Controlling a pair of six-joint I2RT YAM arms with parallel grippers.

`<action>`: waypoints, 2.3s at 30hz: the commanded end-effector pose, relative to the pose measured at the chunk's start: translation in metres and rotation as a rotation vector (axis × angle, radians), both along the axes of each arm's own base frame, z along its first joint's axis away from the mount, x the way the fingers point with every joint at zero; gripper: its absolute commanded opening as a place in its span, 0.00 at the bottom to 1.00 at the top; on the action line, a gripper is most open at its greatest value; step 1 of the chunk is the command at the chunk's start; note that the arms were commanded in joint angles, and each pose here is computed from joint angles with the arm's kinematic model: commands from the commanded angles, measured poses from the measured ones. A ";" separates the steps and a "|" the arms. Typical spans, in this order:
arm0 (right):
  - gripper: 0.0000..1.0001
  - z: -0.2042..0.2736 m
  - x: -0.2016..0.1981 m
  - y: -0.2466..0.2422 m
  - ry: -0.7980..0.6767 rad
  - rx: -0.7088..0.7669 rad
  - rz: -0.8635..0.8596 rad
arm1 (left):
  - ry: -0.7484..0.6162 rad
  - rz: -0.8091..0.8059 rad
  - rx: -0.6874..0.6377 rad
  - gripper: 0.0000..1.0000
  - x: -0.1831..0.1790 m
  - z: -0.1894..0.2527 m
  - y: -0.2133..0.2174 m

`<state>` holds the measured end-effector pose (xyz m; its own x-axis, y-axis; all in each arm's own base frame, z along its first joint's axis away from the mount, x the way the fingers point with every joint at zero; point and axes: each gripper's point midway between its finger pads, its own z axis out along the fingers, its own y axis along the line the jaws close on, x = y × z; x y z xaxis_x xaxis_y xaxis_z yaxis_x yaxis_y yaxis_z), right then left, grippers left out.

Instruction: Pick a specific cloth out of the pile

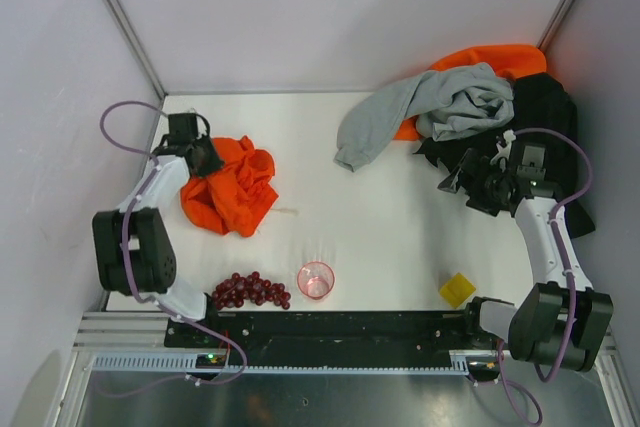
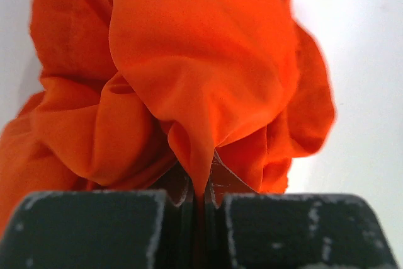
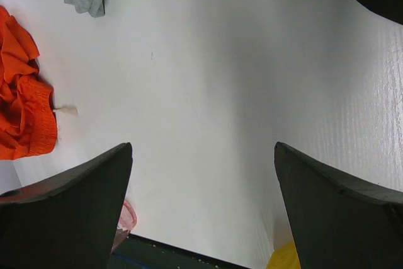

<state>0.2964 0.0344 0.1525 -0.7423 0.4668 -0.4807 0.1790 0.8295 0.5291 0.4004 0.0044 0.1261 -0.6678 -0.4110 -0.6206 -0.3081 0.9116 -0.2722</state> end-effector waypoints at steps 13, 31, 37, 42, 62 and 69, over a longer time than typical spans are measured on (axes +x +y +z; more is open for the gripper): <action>0.99 0.012 -0.005 -0.001 -0.060 -0.021 0.004 | 0.131 0.083 -0.136 0.28 -0.009 -0.058 -0.012; 0.99 0.022 -0.014 0.009 -0.079 -0.006 0.020 | -0.220 -0.088 -0.129 0.99 -0.037 0.080 -0.030; 0.99 0.023 -0.018 0.014 -0.076 -0.013 0.030 | -0.224 -0.172 -0.097 1.00 -0.054 0.080 -0.037; 0.99 0.022 -0.025 0.022 -0.074 -0.034 0.043 | -0.200 -0.278 -0.037 1.00 -0.073 0.073 -0.054; 0.99 0.047 -0.059 0.046 -0.229 -0.245 0.113 | -0.154 -0.536 0.235 1.00 -0.135 0.073 -0.099; 0.99 0.090 -0.072 0.060 -0.437 -0.199 0.169 | -0.245 -0.526 0.236 1.00 -0.143 0.093 -0.095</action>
